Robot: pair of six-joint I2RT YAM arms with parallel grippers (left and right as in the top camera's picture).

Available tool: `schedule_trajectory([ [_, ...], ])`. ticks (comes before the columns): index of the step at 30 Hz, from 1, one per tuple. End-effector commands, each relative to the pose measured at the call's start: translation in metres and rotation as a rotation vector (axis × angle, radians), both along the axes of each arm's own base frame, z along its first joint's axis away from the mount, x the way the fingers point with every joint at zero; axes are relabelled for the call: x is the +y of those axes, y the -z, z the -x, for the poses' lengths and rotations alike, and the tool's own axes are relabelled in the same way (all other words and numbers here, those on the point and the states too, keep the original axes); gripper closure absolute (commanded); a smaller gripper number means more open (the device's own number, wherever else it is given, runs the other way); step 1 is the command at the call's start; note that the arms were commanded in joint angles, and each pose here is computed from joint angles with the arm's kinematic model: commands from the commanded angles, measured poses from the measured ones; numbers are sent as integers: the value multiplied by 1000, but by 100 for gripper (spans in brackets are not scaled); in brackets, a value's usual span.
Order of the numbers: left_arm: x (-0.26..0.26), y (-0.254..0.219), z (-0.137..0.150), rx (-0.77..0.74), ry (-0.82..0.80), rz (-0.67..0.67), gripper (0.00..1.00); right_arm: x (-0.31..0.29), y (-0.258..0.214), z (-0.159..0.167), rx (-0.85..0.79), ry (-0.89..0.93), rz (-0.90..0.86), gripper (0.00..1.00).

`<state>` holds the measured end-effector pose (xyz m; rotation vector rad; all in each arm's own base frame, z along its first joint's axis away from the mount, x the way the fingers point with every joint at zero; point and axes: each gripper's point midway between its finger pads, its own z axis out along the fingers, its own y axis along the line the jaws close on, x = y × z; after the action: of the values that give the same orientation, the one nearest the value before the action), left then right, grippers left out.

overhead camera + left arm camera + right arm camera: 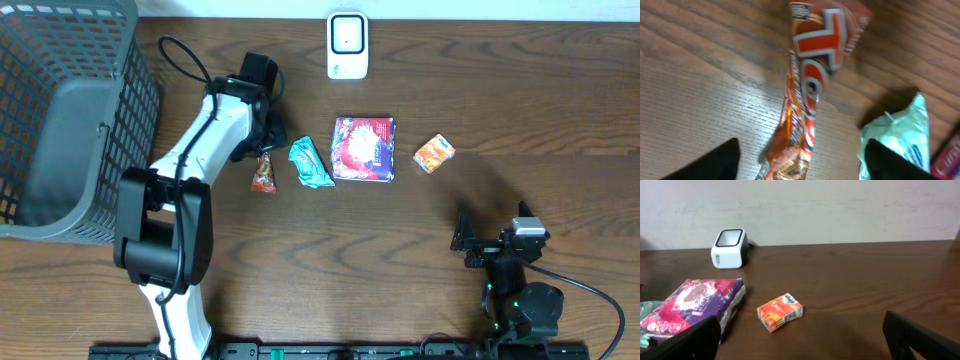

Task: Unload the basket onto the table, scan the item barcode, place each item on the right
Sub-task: 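Place the orange candy bar left of the green pack and withdraw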

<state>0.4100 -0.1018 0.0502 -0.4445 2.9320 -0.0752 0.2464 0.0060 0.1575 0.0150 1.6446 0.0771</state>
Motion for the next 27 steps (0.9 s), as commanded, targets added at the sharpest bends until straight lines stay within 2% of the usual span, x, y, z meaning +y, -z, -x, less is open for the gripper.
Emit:
schedule_trajectory([
  [1, -12, -53, -12, -116, 79, 62, 14, 2, 2, 0, 4, -9, 11, 1],
  [6, -4, -135, -4, -291, 70, 96, 9, 2, 2, 0, 4, -9, 11, 1],
  [7, 0, -154, 1, -331, 62, 100, 0, 2, 2, 0, 4, -9, 11, 1],
  [13, 54, -246, 52, -528, -40, 29, 2, 2, 2, 0, 4, -9, 11, 1],
  [20, 69, -285, 120, -582, -56, 45, 2, 2, 2, 0, 4, -9, 11, 1],
  [27, 73, -305, 143, -654, -56, 59, 2, 2, 1, 0, 4, -9, 11, 1],
])
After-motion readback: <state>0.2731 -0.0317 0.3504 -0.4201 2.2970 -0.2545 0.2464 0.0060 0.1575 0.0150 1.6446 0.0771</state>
